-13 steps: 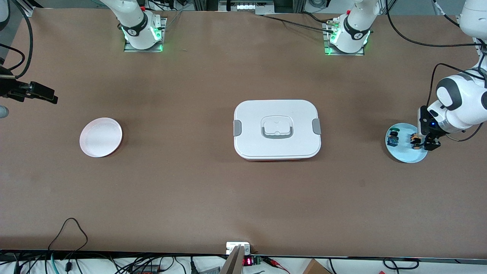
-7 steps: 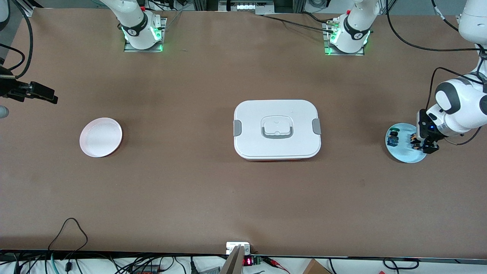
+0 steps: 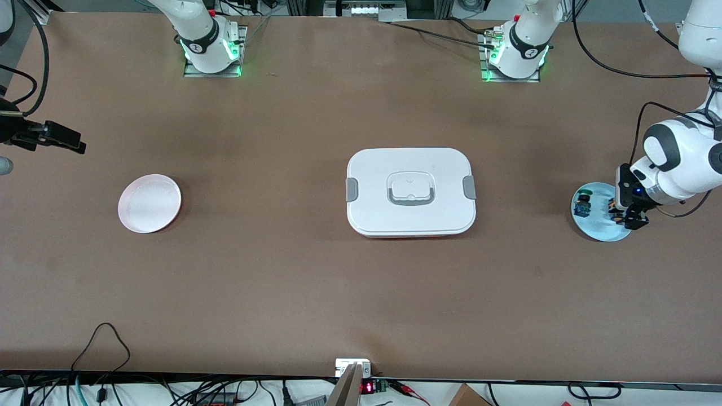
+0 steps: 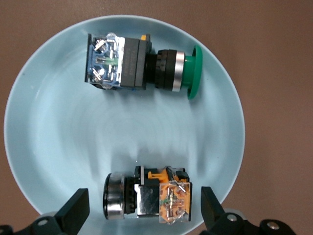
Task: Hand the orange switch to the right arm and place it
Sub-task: 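Close the left gripper on the orange switch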
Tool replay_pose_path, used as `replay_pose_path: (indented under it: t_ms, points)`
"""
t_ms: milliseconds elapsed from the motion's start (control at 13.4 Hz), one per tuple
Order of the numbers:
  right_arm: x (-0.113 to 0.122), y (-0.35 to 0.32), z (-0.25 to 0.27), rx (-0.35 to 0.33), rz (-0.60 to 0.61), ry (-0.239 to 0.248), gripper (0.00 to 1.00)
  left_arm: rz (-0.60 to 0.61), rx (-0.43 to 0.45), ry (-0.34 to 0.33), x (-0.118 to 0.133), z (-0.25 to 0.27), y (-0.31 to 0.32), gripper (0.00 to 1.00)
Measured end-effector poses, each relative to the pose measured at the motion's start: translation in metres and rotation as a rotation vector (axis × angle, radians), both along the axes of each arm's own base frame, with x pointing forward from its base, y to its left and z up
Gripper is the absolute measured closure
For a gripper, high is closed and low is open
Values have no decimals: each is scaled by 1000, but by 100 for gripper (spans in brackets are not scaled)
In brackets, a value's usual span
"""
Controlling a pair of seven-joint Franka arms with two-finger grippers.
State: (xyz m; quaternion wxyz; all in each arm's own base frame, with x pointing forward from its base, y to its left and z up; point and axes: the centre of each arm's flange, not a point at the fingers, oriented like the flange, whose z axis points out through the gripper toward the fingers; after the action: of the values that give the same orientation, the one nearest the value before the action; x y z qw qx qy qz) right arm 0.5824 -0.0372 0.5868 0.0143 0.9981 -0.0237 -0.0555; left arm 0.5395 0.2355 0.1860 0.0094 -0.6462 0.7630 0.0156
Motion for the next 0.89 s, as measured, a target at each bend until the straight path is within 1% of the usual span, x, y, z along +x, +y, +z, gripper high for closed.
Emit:
replay_pose_path:
  t_ms: [373, 447, 522, 596, 671, 745, 894]
  points:
    - [0, 0, 0, 0, 0, 0, 0, 8, -5, 9, -1, -9, 4, 0]
    - [0, 0, 0, 0, 0, 0, 0, 9, -6, 10, -1, -10, 5, 5]
    - [0, 0, 0, 0, 0, 0, 0, 9, -6, 10, -1, -10, 5, 15]
    - [0, 0, 0, 0, 0, 0, 0, 6, -6, 9, 0, -10, 5, 15]
    - [0, 0, 0, 0, 0, 0, 0, -1, -7, 8, 1, -10, 4, 19]
    - [0, 0, 0, 0, 0, 0, 0, -18, -6, 4, 2, -8, 3, 27]
    - [0, 0, 0, 0, -1, 0, 0, -44, -4, -6, 7, -5, 2, 28]
